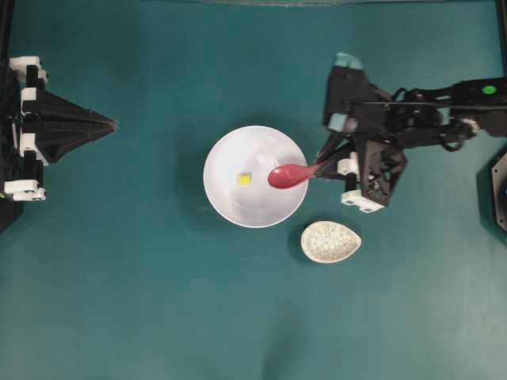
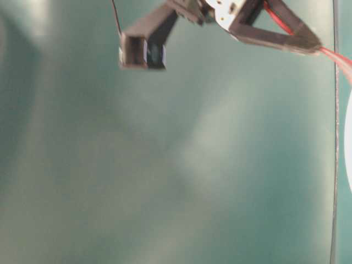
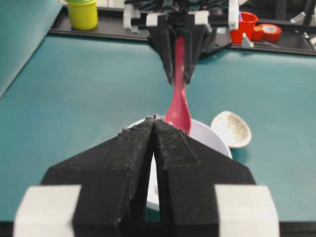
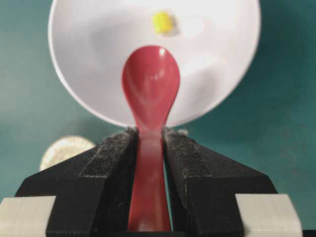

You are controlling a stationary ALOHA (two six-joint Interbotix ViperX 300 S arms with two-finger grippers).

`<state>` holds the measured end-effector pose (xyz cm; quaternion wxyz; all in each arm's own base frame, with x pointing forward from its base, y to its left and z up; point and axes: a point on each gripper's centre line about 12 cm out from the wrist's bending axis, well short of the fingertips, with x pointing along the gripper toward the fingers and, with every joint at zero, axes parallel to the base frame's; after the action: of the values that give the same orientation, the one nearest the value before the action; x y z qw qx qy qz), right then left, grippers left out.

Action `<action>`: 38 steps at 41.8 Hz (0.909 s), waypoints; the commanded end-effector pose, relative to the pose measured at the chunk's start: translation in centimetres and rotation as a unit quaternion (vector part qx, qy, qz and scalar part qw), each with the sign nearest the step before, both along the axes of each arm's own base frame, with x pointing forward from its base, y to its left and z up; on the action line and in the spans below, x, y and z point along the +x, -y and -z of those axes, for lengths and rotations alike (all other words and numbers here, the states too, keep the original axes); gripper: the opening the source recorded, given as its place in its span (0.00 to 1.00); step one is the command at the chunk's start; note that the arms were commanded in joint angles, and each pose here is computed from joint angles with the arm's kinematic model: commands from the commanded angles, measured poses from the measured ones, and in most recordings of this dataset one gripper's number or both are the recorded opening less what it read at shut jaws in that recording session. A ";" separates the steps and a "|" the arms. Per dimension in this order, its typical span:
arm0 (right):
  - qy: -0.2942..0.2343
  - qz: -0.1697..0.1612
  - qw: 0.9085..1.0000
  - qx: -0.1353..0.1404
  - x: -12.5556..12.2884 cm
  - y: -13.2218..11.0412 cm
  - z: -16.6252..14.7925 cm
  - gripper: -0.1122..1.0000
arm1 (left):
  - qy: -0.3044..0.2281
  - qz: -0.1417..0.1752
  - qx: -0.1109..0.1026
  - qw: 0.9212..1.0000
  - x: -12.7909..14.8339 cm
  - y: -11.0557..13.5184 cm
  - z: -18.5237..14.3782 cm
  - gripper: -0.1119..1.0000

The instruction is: Scoop the yellow hexagonal prism block from the bowl with a spoon using the right arm.

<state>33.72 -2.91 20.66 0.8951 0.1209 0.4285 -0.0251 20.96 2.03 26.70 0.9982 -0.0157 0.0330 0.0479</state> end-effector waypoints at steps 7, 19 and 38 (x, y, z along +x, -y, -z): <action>0.000 -0.012 1.000 -0.014 2.3 0.4 -1.0 0.33 | 0.017 -0.002 -0.001 1.000 0.3 -0.1 -1.1 0.10; -0.023 -0.017 0.999 -0.018 3.0 0.6 0.5 0.33 | 0.018 -0.002 -0.005 1.000 0.3 -0.1 -1.2 0.10; -0.026 -0.014 0.999 -0.022 4.6 1.0 2.0 0.33 | 0.019 -0.002 -0.005 1.000 0.2 -0.1 -1.2 0.10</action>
<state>37.50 -3.72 17.22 0.8743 0.0987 0.4745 -0.0252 20.91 2.02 26.77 0.9981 -0.0217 0.0312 0.0481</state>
